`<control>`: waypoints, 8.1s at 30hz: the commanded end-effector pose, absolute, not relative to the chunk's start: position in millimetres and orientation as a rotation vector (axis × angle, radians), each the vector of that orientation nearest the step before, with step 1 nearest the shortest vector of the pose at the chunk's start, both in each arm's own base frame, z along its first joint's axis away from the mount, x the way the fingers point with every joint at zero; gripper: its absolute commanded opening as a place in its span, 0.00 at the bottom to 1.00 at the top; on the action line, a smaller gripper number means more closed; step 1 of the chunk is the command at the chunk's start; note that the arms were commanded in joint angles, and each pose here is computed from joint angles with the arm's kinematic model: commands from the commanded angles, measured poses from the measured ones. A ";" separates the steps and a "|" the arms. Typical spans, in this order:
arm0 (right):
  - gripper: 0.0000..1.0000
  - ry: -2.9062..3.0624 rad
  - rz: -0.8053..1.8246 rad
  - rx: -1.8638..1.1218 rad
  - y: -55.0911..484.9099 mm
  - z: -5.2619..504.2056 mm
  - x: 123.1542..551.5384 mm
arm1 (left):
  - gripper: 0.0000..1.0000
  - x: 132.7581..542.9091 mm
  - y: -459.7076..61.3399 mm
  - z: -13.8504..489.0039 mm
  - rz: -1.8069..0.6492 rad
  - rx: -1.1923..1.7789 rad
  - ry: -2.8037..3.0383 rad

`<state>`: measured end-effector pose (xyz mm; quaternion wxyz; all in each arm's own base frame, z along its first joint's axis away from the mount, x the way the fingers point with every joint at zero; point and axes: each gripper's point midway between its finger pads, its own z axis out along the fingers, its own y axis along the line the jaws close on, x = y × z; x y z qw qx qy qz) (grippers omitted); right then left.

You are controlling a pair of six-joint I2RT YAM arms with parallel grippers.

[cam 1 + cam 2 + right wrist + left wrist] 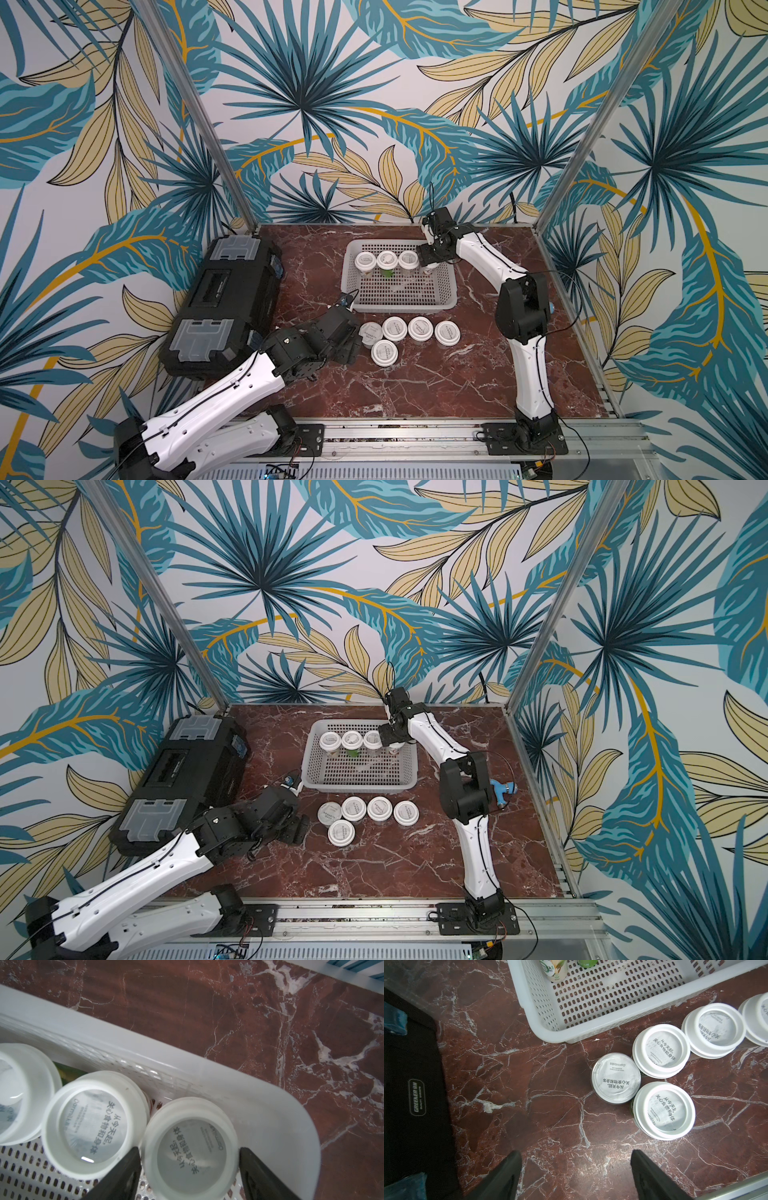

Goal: Put the yogurt in the basket
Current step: Place the yogurt in the basket, then pick up the yogurt from the center of the board, then place the yogurt in the basket.

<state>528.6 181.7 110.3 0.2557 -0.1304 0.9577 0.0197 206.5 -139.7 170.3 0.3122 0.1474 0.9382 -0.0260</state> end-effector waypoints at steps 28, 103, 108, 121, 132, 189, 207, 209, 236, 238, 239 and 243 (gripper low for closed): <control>0.93 2.372 0.327 -0.302 184.0 241.4 459.6 | 0.87 213.2 -143.6 191.9 -0.080 0.383 2.443; 0.89 2.111 0.263 0.009 103.4 180.2 325.3 | 0.89 200.9 -258.3 110.6 -0.148 0.720 2.587; 0.89 2.112 0.264 0.009 103.7 180.3 325.3 | 0.89 200.9 -259.7 107.8 -0.160 0.729 2.600; 0.89 2.118 0.264 0.006 104.6 179.8 325.9 | 0.81 194.0 -256.6 90.7 -0.166 0.758 2.668; 0.89 2.118 0.269 0.004 105.3 180.8 325.8 | 0.82 193.1 -256.1 84.6 -0.163 0.753 2.684; 0.89 2.125 0.271 0.002 106.3 179.1 326.4 | 0.69 276.1 -219.1 276.3 -0.108 0.699 2.399; 0.89 2.129 0.270 -0.001 106.7 178.3 327.0 | 0.69 356.3 -222.2 268.7 -0.109 0.662 2.429; 0.89 2.129 0.272 0.000 107.0 178.5 327.1 | 0.69 361.1 -221.2 264.9 -0.106 0.657 2.437; 0.88 2.129 0.277 0.001 107.0 178.4 326.5 | 0.68 393.2 -210.0 206.8 -0.124 0.600 2.560; 0.88 2.129 0.275 0.001 106.9 178.5 326.5 | 0.68 395.4 -208.4 203.5 -0.119 0.597 2.567; 0.88 2.129 0.277 0.000 107.1 178.5 326.3 | 0.68 396.6 -208.0 201.4 -0.118 0.595 2.570; 0.88 2.130 0.275 0.000 107.1 178.2 326.3 | 0.68 400.8 -203.9 194.0 -0.106 0.585 2.585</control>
